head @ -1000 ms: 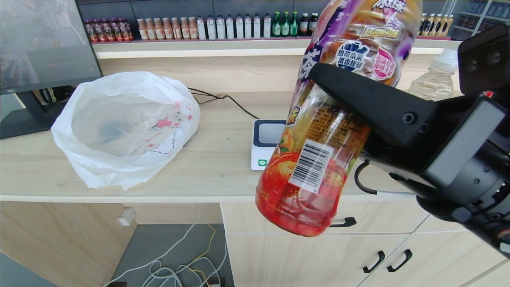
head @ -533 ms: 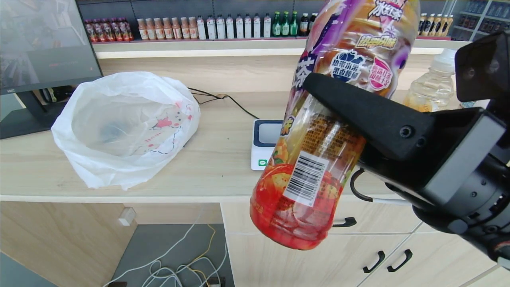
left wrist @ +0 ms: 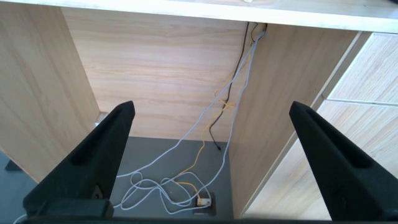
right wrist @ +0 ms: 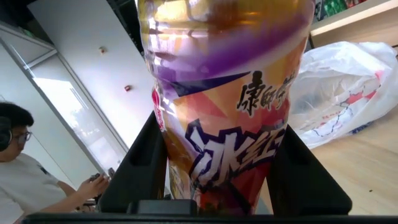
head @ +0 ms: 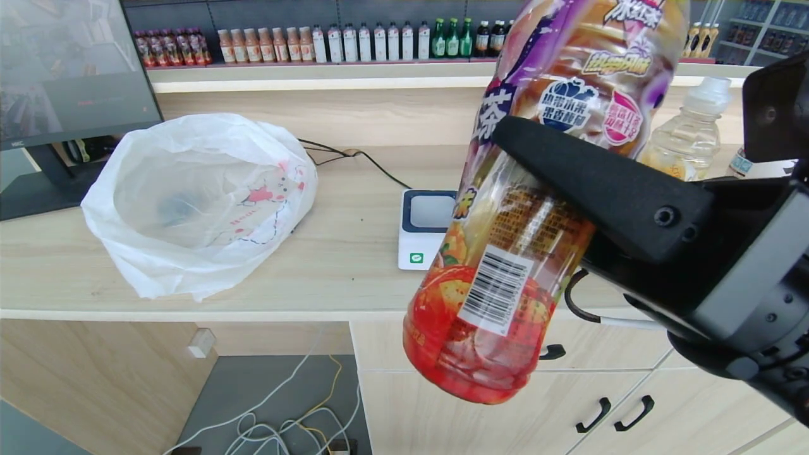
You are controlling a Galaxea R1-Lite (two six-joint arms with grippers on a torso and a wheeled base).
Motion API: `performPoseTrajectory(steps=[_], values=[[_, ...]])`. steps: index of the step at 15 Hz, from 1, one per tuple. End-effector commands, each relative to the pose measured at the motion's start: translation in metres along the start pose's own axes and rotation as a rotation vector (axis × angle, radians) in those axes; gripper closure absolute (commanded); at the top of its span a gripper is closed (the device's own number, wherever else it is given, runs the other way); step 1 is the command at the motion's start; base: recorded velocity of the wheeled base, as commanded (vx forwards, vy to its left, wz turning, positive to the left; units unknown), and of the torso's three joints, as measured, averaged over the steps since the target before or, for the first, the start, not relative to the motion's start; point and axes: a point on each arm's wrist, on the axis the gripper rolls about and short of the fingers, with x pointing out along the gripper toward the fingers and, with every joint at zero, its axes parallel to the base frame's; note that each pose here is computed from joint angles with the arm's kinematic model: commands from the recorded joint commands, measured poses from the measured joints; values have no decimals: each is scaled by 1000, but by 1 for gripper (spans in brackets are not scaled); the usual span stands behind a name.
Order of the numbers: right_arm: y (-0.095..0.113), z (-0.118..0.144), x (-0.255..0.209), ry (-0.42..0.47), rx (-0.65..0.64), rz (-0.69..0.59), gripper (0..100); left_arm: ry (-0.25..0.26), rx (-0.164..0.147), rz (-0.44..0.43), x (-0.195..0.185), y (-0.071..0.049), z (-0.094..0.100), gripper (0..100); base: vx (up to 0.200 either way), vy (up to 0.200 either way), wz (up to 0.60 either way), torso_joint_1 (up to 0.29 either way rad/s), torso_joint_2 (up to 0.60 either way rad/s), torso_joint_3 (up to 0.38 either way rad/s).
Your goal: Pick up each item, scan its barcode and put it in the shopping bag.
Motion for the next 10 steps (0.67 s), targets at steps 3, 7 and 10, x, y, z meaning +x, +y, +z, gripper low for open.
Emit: performPoseTrajectory(steps=[3, 7, 10], values=[[7, 8, -6, -19, -5, 14, 100, 0, 0, 1, 0, 0, 0, 0, 0, 0, 0, 0, 0, 0], [7, 7, -12, -9, -1, 7, 100, 0, 0, -1, 0, 0, 0, 0, 0, 0, 0, 0, 0, 0], [1, 8, -16, -12, -25, -26, 100, 0, 0, -1, 0, 0, 0, 0, 0, 0, 0, 0, 0, 0]])
